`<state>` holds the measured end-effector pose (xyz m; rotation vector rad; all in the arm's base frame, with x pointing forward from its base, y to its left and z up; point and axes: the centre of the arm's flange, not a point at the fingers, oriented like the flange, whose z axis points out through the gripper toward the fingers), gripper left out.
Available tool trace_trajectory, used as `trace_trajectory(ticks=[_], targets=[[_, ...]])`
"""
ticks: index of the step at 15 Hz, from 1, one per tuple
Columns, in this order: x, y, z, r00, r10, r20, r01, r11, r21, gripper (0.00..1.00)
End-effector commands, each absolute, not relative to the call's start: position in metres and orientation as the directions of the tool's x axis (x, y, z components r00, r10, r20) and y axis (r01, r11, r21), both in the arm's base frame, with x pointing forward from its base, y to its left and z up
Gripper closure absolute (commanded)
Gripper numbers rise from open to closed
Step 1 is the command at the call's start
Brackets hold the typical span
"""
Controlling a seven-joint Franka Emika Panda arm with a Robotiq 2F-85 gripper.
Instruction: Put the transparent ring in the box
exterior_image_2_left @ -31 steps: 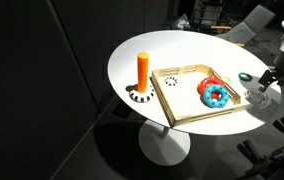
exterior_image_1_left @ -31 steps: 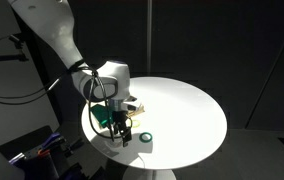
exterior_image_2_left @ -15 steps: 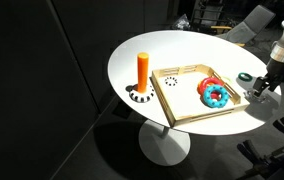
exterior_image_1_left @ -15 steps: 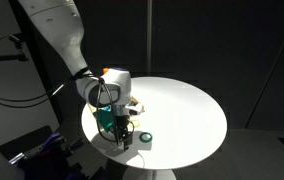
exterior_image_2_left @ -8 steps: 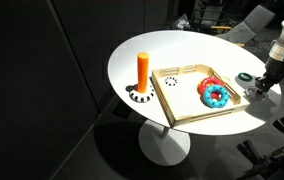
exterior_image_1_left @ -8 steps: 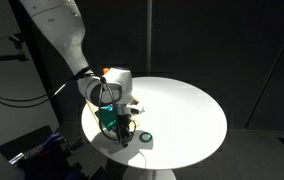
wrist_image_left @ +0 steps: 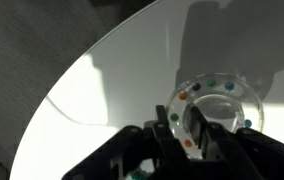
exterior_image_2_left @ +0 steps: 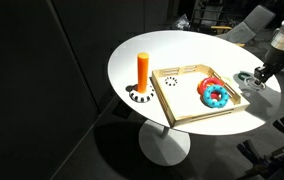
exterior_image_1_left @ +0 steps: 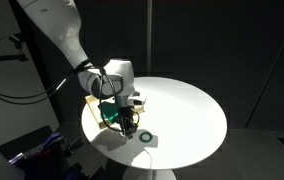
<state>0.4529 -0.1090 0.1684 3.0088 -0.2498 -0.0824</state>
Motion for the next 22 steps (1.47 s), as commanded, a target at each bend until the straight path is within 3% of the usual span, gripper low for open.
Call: trace_trajectory(ticks=[1, 11, 20, 21, 22], targets=[[0.468, -0.101, 0.199, 0.982, -0.189, -0.01, -0.186, -0.976, 0.111, 0.91], [0.547, -0.025, 0.219, 0.988, -0.155, 0.02, -0.155, -0.988, 0.021, 0.91], [0.593, 0.059, 0.165, 0.997, -0.069, -0.017, -0.069, -0.997, 0.019, 0.9], [0.595, 0.062, 0.162, 0.998, -0.063, -0.022, -0.062, -0.998, 0.02, 0.82], [0.597, 0.063, 0.161, 0.998, -0.059, -0.03, -0.059, -0.998, 0.022, 0.58]])
